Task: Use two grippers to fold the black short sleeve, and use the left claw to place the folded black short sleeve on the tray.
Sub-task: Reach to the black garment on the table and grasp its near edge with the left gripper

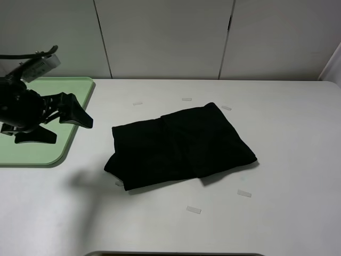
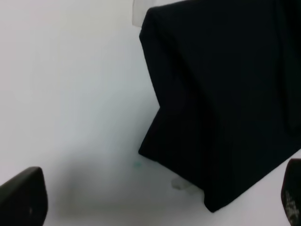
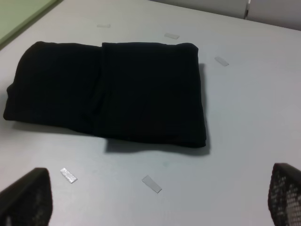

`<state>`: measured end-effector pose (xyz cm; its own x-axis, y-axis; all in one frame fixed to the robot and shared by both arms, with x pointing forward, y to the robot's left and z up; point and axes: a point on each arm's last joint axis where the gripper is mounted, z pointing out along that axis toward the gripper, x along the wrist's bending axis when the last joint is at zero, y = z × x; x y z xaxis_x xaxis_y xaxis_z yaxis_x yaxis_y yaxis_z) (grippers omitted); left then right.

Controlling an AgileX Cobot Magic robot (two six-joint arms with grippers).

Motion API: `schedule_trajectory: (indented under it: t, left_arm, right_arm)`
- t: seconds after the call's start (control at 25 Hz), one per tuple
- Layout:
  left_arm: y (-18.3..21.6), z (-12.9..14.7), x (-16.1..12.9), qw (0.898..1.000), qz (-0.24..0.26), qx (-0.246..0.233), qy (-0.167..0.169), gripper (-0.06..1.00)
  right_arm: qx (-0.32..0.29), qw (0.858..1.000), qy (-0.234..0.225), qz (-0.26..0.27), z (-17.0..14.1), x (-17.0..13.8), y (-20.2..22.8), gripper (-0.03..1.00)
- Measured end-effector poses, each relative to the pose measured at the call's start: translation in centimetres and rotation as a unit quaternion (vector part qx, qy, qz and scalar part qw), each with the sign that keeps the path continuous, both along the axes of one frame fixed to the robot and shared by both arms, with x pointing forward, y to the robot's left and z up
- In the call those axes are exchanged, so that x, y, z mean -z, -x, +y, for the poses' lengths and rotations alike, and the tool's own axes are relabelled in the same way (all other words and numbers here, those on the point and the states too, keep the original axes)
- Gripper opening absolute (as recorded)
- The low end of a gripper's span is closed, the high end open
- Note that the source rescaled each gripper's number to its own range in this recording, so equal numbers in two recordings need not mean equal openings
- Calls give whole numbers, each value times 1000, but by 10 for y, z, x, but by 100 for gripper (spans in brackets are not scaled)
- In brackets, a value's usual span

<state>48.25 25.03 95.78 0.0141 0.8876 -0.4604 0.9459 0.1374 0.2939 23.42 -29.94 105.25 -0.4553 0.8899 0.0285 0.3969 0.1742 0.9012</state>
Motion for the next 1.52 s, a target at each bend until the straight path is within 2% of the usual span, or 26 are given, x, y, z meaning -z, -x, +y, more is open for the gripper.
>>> schedule_trajectory:
  t: [0.08, 0.36, 0.64, 0.88, 1.08, 1.52]
  left_arm:
    - [-6, -1, 14, 1000, 13, -4, 5, 99]
    - [-17, 1, 50, 999, 51, -13, -7, 99]
    - [-24, -13, 61, 1000, 24, -4, -1, 98]
    - [-25, -35, 67, 1000, 6, 19, 22, 98]
    - [-25, -47, 76, 999, 6, 21, 37, 98]
    - [-31, -64, 92, 999, 6, 32, 40, 96]
  right_arm:
    - [0, 1000, 0, 0, 0, 0, 0, 100]
    - [0, 1000, 0, 0, 0, 0, 0, 100]
    - [0, 1000, 0, 0, 0, 0, 0, 100]
    - [0, 1000, 0, 0, 0, 0, 0, 100]
    - [0, 1000, 0, 0, 0, 0, 0, 100]
    - [0, 1000, 0, 0, 0, 0, 0, 100]
